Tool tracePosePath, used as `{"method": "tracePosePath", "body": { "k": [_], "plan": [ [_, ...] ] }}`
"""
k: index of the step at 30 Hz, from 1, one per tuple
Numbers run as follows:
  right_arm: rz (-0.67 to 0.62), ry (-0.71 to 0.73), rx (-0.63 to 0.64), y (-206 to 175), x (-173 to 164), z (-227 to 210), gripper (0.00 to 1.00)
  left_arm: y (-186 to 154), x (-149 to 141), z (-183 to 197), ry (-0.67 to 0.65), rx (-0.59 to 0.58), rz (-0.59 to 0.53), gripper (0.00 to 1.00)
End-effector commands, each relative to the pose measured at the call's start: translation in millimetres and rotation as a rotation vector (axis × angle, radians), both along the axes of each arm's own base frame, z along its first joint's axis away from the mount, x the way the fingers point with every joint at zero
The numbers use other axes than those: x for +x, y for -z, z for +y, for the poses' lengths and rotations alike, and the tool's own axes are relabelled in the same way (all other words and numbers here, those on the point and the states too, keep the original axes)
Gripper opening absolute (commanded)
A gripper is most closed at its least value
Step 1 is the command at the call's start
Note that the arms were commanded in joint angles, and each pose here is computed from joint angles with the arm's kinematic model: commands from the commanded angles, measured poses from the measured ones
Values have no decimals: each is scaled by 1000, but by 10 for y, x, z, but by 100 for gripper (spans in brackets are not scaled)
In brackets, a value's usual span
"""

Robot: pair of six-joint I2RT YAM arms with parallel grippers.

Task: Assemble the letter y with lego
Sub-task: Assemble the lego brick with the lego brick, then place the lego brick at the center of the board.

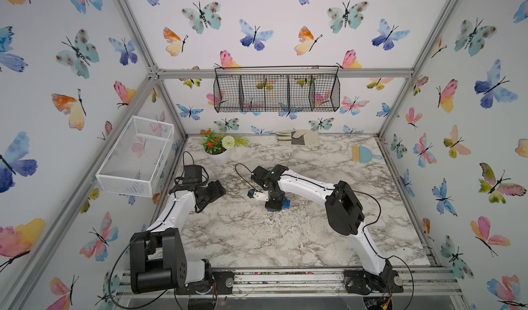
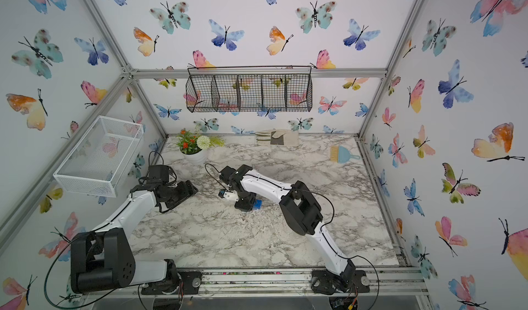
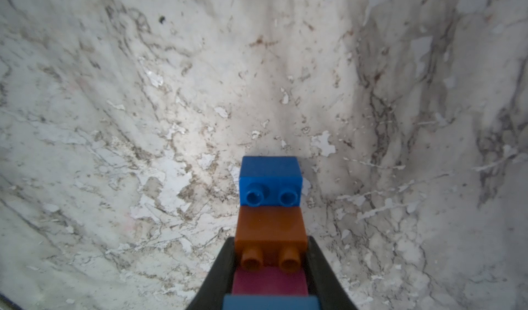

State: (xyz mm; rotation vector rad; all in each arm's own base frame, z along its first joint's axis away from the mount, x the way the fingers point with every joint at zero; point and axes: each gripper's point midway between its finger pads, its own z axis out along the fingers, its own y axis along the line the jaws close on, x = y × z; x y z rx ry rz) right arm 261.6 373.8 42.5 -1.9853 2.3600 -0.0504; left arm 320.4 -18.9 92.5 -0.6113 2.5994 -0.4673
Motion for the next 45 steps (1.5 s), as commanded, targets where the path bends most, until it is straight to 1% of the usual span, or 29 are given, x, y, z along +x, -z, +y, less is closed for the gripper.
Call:
{"method": "tracePosePath", "body": {
  "k": [1, 10, 15, 18, 21, 24, 27, 31, 36, 39, 42, 45],
  "plan": [
    [61, 2, -103, 339, -146, -121, 14, 28, -32, 7, 5, -6, 5, 84],
    [22, 10, -63, 169, -70, -37, 13, 43, -27, 17, 2, -4, 11, 84],
    [-17, 23, -25, -39, -2, 25, 13, 53, -15, 33, -1, -3, 13, 84],
    [-42, 23, 60, -223, -3, 102, 13, 55, -15, 35, -1, -5, 12, 84],
    [-12, 2, 190, -387, -117, 211, 14, 53, -12, 30, 2, -6, 10, 84],
    [54, -3, 278, -446, -244, 247, 14, 60, -18, 30, 1, -8, 13, 84],
    [145, -5, 383, -462, -377, 275, 15, 53, -16, 29, 2, -8, 10, 84],
    [294, -41, 546, -486, -595, 315, 16, 52, -11, 32, 2, -9, 9, 84],
    [498, -24, 666, -420, -659, 204, 19, 64, -17, 24, 5, -13, 14, 84],
    [612, -12, 687, -376, -670, 108, 19, 59, -15, 24, 5, -11, 11, 84],
    [700, 19, 702, -338, -633, 33, 22, 61, -14, 26, 5, -10, 13, 84],
    [728, 40, 654, -192, -609, -12, 27, 72, -24, 29, 3, -9, 19, 84]
  ]
}}
